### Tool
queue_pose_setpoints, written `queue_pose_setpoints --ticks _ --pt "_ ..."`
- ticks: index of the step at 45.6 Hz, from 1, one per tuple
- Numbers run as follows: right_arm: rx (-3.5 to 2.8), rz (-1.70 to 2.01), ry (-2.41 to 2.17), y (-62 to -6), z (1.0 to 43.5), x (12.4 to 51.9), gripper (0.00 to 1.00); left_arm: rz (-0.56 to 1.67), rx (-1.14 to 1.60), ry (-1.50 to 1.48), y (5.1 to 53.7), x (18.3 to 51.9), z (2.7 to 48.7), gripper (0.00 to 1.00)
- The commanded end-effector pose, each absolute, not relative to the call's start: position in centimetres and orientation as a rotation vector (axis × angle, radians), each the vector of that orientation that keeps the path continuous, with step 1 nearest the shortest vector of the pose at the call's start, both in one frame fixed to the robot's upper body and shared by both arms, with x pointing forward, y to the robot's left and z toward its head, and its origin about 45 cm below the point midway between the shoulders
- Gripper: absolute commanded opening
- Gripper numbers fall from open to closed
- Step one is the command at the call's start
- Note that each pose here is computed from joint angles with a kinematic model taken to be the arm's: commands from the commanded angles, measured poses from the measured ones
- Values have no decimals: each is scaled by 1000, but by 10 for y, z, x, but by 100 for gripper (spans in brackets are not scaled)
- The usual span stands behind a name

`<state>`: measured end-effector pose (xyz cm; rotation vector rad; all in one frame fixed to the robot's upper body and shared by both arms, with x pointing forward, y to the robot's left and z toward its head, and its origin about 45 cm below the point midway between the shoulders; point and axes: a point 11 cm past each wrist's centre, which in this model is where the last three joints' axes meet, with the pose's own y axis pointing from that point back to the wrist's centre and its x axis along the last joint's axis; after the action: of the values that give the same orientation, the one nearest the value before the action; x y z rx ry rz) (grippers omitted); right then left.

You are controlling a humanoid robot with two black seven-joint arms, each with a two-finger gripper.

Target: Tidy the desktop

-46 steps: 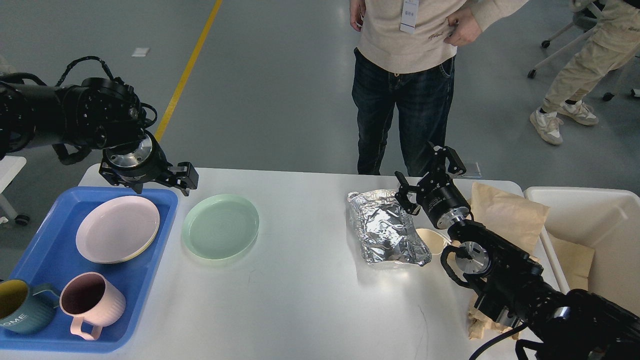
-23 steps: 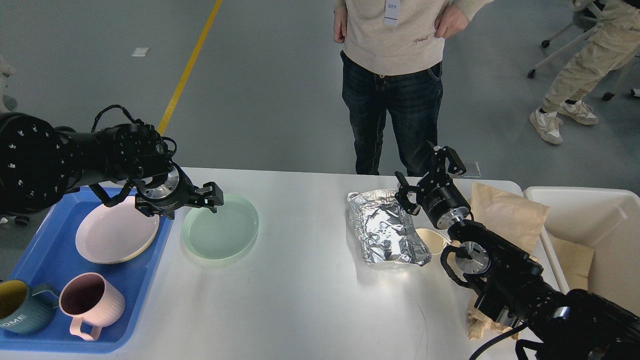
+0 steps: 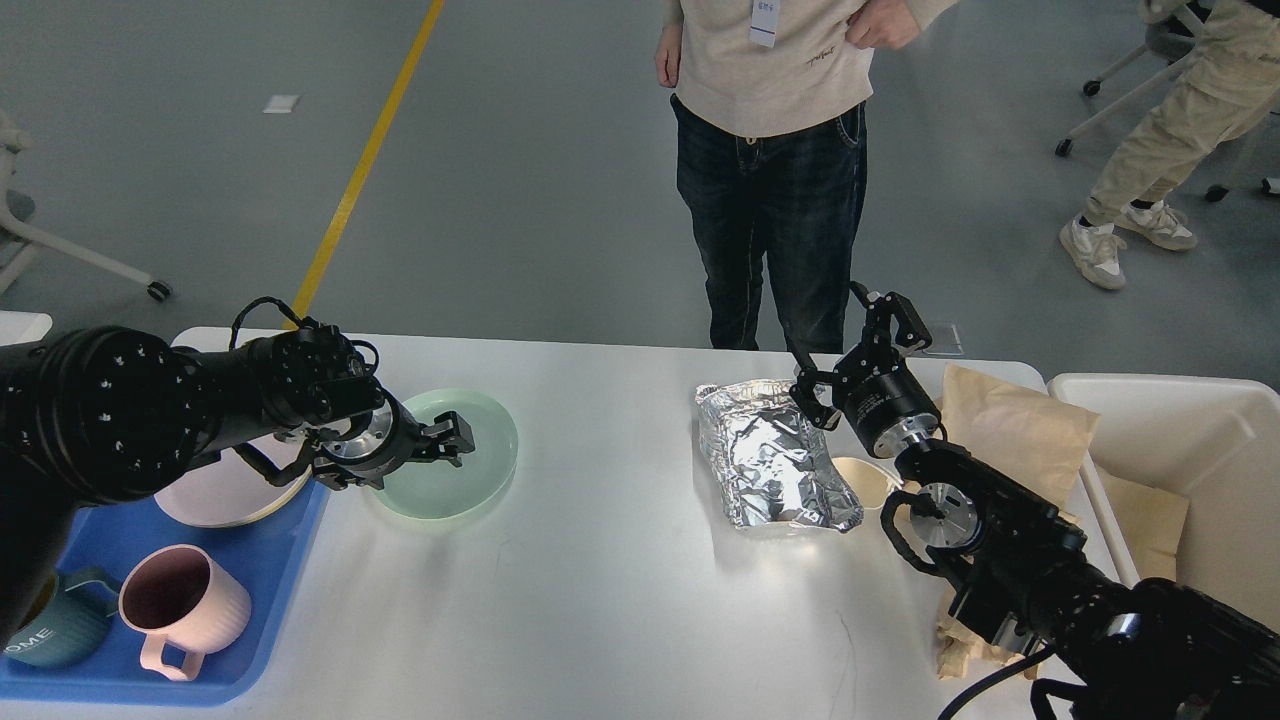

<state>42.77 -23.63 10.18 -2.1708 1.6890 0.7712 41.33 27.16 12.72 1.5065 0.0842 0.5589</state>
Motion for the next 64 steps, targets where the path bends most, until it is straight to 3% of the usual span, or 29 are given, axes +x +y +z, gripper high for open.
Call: queue_pose_setpoints --ticks 1,34,64 --pt "-2171 771 1689 -236 102 428 100 602 1531 127 270 412 122 91" --pt "-2171 771 1689 -236 102 428 100 686 1562 214 290 394 91 90" --pt "-2171 771 1689 -236 102 428 100 696 1536 255 288 385 72 69"
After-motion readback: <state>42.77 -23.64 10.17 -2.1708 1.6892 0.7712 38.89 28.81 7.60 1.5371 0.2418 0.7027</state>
